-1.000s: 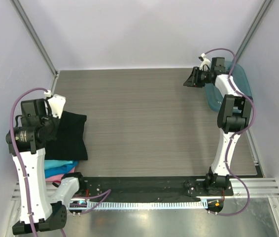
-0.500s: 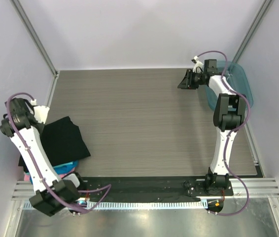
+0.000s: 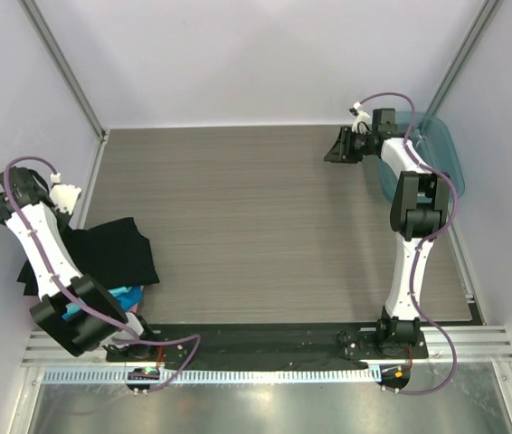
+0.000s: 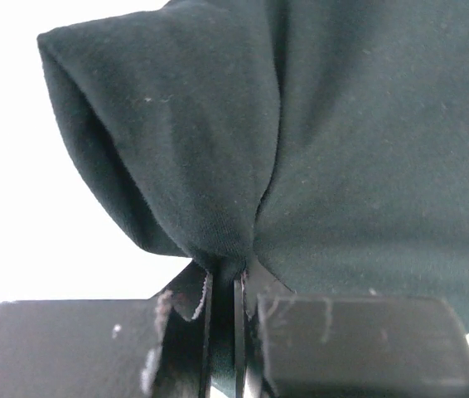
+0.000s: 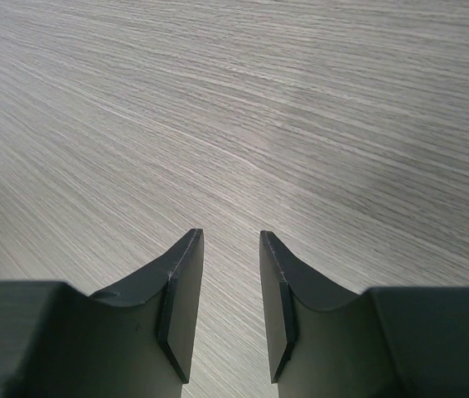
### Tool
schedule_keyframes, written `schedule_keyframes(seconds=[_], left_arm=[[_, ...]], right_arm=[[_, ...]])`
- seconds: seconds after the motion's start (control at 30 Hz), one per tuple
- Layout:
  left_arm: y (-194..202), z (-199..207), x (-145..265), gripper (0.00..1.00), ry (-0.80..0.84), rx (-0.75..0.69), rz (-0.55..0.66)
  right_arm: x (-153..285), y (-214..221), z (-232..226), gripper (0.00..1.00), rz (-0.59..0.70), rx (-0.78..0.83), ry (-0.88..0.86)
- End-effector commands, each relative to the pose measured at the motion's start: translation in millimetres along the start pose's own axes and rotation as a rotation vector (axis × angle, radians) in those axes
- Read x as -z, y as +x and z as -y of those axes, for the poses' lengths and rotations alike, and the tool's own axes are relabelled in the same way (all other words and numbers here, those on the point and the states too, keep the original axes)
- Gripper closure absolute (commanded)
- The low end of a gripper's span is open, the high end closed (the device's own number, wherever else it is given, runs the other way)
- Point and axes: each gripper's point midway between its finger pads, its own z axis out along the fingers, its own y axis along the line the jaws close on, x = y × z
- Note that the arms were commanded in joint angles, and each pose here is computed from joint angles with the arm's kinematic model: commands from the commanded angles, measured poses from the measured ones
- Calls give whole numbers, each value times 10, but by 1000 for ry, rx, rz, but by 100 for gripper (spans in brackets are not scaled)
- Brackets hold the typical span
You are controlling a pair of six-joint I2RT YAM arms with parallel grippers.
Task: Fold and stack the t-shirts
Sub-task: Neatly place the folded tshirt to the corner, then reset both grippers
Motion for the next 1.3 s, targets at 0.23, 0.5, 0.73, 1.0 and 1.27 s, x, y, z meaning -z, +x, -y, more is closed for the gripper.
schedule_keyframes(seconds=[0.23, 0.5, 0.73, 1.0, 1.27], left_arm=[[-367, -385, -175, 97, -110, -2, 74], [-563, -479, -165, 64, -252, 96, 123], [-1345, -249, 350, 40, -285, 116, 386], [-2142, 379, 857, 0, -52, 284, 658], [-2591, 1095, 768, 0, 277, 353, 640]], right_arm=[[33, -131, -107, 61, 39, 58, -4], [42, -101, -133, 61, 36, 62, 4], [295, -318, -336, 60, 92, 122, 13], [752, -447, -644, 20, 171, 201, 77], [1127, -604, -828, 0, 371, 223, 318]])
